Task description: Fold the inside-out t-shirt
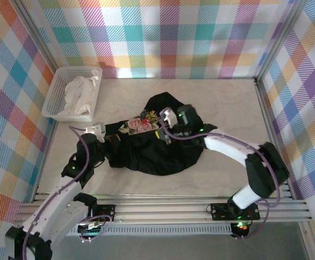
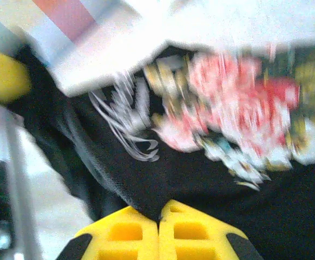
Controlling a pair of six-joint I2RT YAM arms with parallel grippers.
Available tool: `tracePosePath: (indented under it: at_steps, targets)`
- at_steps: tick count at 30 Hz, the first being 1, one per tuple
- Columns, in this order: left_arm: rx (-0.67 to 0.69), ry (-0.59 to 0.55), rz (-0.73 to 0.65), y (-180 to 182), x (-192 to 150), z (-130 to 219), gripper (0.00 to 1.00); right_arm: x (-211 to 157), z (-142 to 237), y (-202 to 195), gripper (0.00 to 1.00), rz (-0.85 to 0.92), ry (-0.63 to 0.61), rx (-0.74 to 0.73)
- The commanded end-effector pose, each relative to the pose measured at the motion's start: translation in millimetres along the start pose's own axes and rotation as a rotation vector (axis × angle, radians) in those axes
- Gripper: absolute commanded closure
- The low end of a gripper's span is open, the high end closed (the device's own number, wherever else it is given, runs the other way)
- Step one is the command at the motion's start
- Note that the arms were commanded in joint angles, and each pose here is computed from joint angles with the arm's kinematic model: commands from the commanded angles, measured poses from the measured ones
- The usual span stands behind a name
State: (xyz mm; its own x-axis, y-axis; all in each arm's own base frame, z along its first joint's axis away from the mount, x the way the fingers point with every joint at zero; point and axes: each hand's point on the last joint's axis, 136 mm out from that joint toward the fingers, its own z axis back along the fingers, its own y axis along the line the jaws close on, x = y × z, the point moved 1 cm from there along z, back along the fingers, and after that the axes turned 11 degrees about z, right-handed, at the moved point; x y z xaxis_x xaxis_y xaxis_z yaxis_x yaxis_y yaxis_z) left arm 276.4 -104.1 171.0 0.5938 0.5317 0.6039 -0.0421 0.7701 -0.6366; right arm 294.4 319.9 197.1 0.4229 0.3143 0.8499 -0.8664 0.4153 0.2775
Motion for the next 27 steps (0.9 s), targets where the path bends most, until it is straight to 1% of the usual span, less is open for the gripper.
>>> tracePosePath:
  at_steps: [1,3,4,7,8,11,13,16,18,19,20,22,24,25,26,27]
  targets:
    - [0.180,0.099,-0.070,21,-12,-11,0.80,36,21,47,1.00,-0.045,-0.098,0.268]
    - [0.158,0.131,-0.151,7,-15,-14,0.68,42,24,52,1.00,-0.069,-0.104,0.306]
    - [0.153,0.147,-0.191,1,-19,-11,0.62,44,24,53,1.00,-0.080,-0.101,0.314]
    - [0.060,0.076,-0.264,-30,-14,7,0.47,48,25,50,1.00,-0.103,-0.082,0.307]
    - [-0.009,0.030,-0.286,-47,-10,13,0.43,48,25,49,1.00,-0.112,-0.073,0.305]
    - [-0.134,-0.008,-0.357,-77,-15,23,0.31,50,25,48,1.00,-0.125,-0.062,0.315]
    - [-0.160,0.028,-0.413,-87,-24,15,0.27,50,24,48,1.00,-0.133,-0.057,0.321]
    - [-0.157,0.106,-0.472,-98,-38,-5,0.27,50,26,46,1.00,-0.137,-0.055,0.313]
    - [-0.147,0.122,-0.482,-101,-40,-19,0.31,49,29,46,1.00,-0.136,-0.055,0.311]
    - [-0.144,0.120,-0.486,-104,-40,-26,0.34,49,30,46,1.00,-0.134,-0.054,0.307]
    - [-0.134,0.109,-0.491,-105,-38,-33,0.43,47,31,46,1.00,-0.132,-0.049,0.299]
    - [-0.119,0.083,-0.490,-109,-31,-44,0.67,41,34,44,1.00,-0.125,-0.036,0.286]
    - [-0.146,0.098,-0.472,-118,-27,-49,0.99,32,40,39,1.00,-0.115,-0.024,0.255]
    - [-0.174,0.119,-0.448,-122,-26,-49,1.00,28,44,32,1.00,-0.117,-0.017,0.211]
    - [-0.232,0.163,-0.399,-129,-27,-45,1.00,22,49,19,1.00,-0.122,-0.001,0.111]
    - [-0.323,0.234,-0.329,-139,-29,-37,1.00,13,54,-1,0.97,-0.116,0.040,-0.054]
